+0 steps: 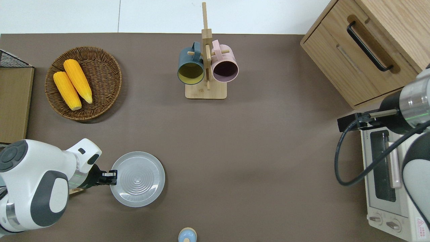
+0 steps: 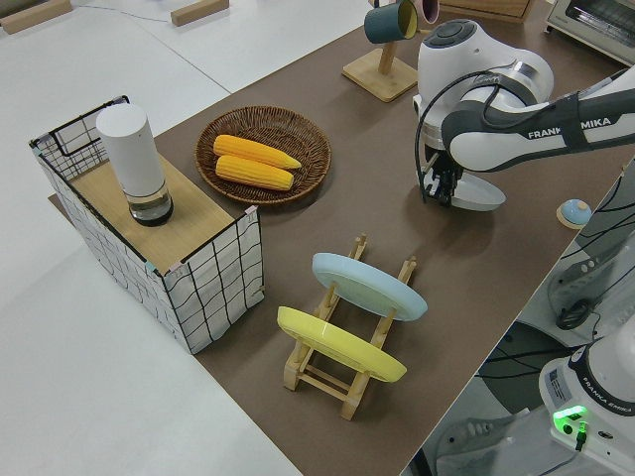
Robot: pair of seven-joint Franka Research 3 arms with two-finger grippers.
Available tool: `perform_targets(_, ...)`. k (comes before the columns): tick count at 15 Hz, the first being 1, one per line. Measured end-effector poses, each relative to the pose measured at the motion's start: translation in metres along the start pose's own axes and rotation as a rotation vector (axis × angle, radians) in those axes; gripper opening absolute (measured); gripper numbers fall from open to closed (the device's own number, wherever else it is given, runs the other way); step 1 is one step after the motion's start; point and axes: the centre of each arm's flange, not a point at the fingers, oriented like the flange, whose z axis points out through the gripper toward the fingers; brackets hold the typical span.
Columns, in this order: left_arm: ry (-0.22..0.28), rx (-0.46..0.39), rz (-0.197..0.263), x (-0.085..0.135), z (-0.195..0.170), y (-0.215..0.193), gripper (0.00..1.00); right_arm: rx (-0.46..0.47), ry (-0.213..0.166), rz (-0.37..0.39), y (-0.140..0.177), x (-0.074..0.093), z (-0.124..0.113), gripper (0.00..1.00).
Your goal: Pick gray plate from low plate rack and place it on table with left arm
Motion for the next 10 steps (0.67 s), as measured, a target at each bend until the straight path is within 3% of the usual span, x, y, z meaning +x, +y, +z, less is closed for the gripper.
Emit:
perform_targets(1, -0.003, 0.001, 0.001, -0.001, 0.001, 0.000, 0.09, 0.000, 0.000, 0.000, 0.000, 0.000, 0.000, 0.99)
perform_targets(3, -0.002, 0.002, 0.002, -0.001, 0.002, 0.001, 0.23, 0.000, 0.000, 0.000, 0.000, 0.000, 0.000, 0.99)
perform_targets(5, 0.003, 0.002, 0.002, -0.001, 0.001, 0.001, 0.47, 0.000, 0.000, 0.000, 0.000, 0.000, 0.000, 0.99)
perform_targets(10, 0.050, 0.039, 0.023, 0.002, -0.016, 0.002, 0.96, 0.000, 0.000, 0.000, 0.000, 0.000, 0.000, 0.99)
